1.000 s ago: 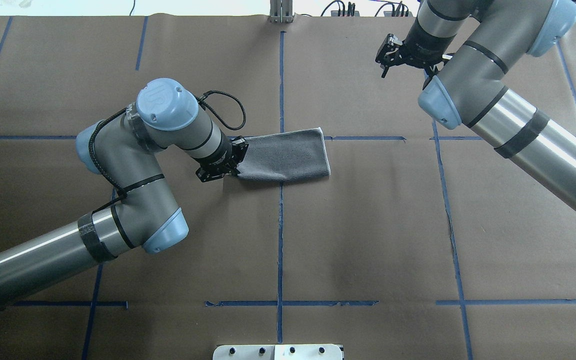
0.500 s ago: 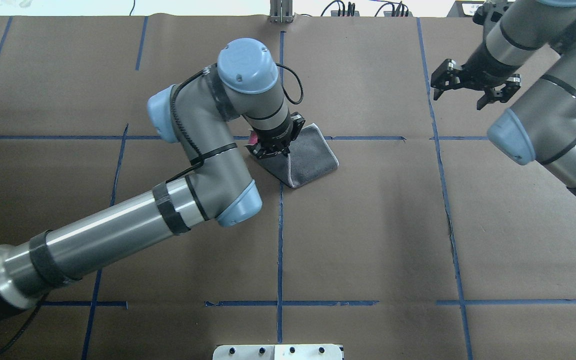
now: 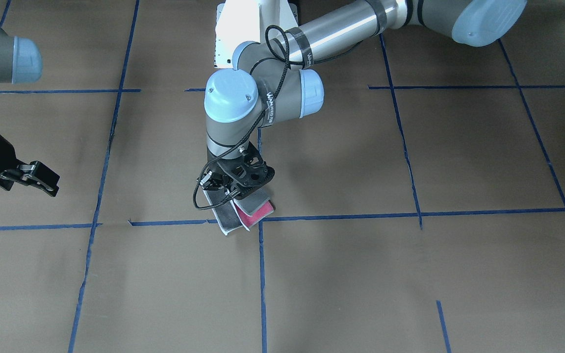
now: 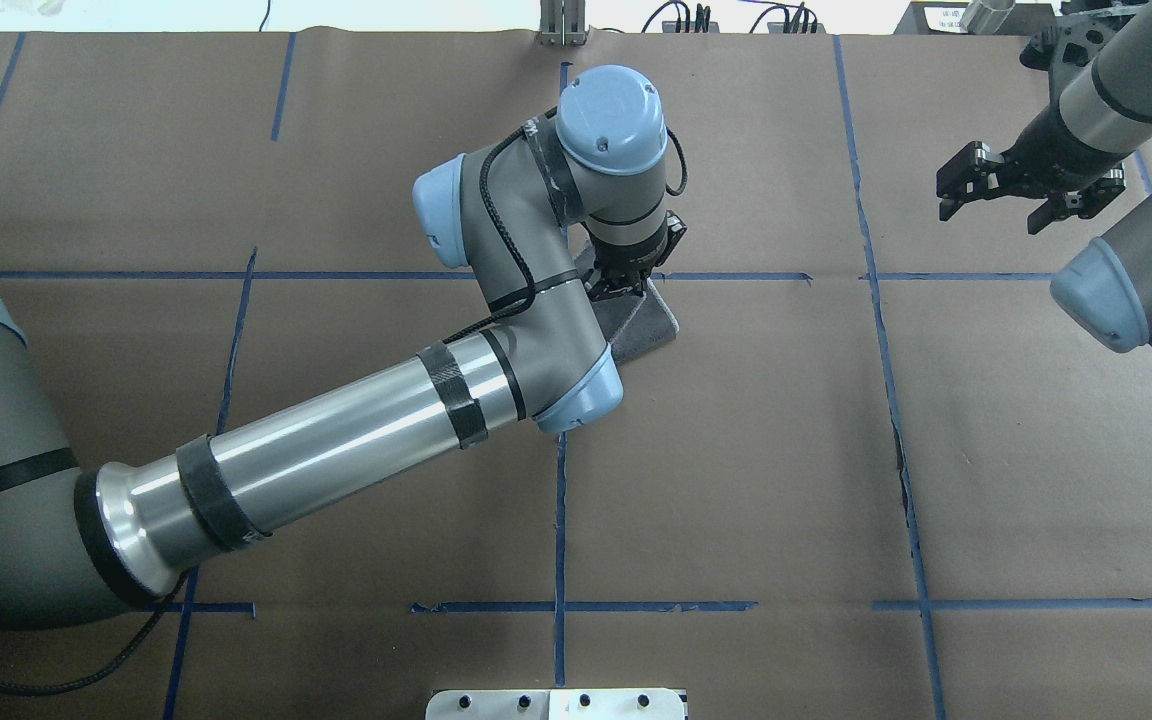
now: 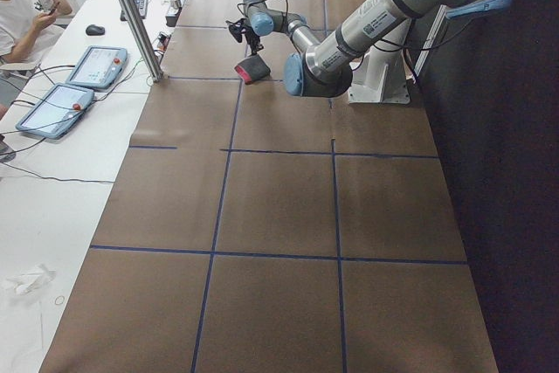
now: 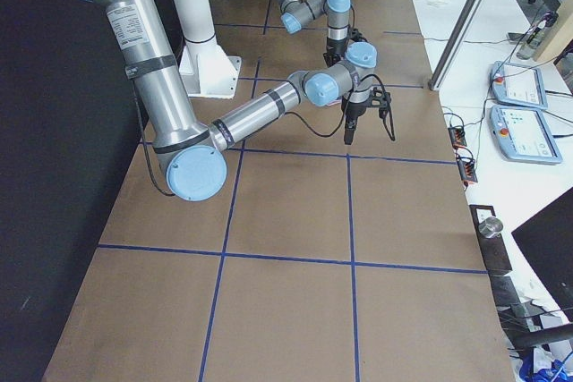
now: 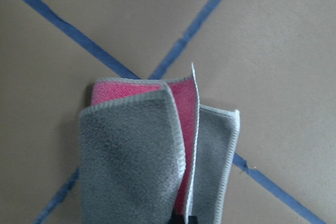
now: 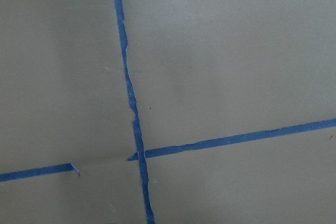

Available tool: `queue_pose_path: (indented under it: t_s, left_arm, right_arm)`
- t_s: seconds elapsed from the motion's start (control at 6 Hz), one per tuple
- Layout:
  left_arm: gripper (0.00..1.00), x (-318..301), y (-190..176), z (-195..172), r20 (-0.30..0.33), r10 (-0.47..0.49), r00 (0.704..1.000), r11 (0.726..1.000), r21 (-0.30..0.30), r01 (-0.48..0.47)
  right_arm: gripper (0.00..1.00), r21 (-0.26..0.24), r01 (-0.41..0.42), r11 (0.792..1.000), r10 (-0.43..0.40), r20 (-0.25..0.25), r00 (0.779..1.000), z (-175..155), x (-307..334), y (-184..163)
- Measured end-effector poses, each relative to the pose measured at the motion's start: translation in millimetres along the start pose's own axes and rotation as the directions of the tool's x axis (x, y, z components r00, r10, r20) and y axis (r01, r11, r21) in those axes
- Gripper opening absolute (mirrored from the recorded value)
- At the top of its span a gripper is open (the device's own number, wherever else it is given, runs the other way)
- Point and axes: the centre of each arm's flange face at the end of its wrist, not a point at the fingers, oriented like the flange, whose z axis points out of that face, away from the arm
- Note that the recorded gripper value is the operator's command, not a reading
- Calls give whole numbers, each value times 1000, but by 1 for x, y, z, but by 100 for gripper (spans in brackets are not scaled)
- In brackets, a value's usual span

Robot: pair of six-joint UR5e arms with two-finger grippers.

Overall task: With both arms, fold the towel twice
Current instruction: 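Fold the held strip end over toward its other end with the left gripper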

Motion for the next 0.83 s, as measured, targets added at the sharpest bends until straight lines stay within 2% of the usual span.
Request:
queue_pose_path:
  t_s: [0.17,0.33,0.83]
  left_arm:
    - [7,8,7,13,-23,16,1000,1000,17,-16]
    - [99,14,14,17,-40,26,999,1000,19,-25]
    - [100,20,26,13,-98,56,994,998,0,-57]
  right_arm:
    - [100,-2,2,1000,-2,-4,1000,2,4,0]
    - [100,-3,2,1000,-2,-6,1000,3,6,1]
    - [100,-3,1,1000,-1,-8,1000,4,9,1]
